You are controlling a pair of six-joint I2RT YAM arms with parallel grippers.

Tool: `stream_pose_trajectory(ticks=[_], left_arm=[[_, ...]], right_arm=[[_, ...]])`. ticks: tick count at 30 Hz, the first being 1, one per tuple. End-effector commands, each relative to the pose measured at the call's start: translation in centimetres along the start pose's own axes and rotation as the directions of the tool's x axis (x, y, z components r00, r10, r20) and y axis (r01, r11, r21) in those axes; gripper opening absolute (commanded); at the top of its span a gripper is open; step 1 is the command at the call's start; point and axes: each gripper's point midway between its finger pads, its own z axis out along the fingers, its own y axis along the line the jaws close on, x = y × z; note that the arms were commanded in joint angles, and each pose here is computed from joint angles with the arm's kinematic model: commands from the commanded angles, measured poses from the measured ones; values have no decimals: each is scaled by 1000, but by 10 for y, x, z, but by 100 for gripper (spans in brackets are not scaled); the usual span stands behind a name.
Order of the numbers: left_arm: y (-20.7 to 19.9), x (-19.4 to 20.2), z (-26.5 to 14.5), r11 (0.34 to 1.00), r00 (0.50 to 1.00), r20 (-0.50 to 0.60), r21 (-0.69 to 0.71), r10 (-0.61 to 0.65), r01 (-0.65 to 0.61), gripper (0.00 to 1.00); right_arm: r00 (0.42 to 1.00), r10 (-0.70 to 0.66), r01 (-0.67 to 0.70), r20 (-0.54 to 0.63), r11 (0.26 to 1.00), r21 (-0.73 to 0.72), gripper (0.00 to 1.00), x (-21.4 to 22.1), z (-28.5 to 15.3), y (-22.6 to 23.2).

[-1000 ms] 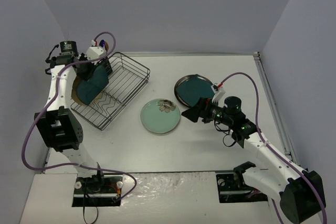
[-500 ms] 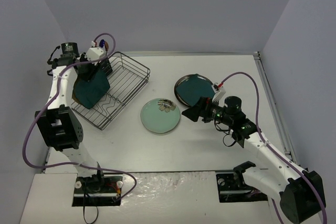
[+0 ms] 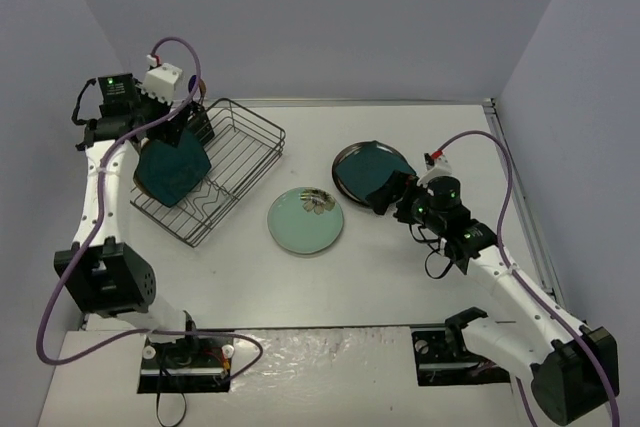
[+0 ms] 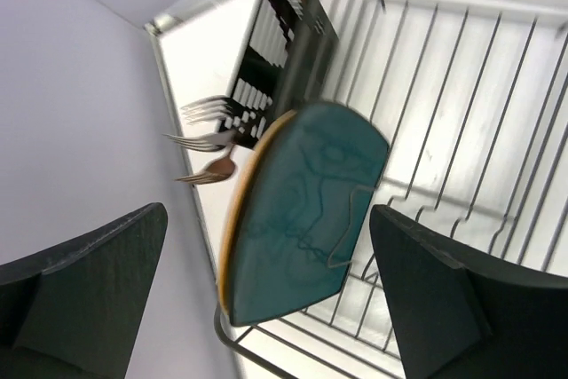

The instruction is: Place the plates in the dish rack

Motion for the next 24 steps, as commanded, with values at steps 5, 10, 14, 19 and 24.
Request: stream_pose_trajectory(ticks=[5,10,14,19,24], left_arm=[[-14,-84,-108,976,915,391,-138,-104,170,97],[-60,-75,-127,965,872,443,-49,-211,258,97],[-87,-54,-133,924,820,440,61,-365,379,97],[-126,-12,-120,870,792,360,177,-493,461,97],[-146,24,-110,867,797,339,195,-499,459,97]], right_arm=[[984,45,-102,172,937,334,95,-53,26,-68],[981,36,-101,191,932,347,92,-72,36,-90],[978,33,-91,207,955,281,82,-89,44,-98],[981,-4,-51,193,958,282,78,-96,67,-118],[984,7,-60,176,952,300,76,-94,90,-147]])
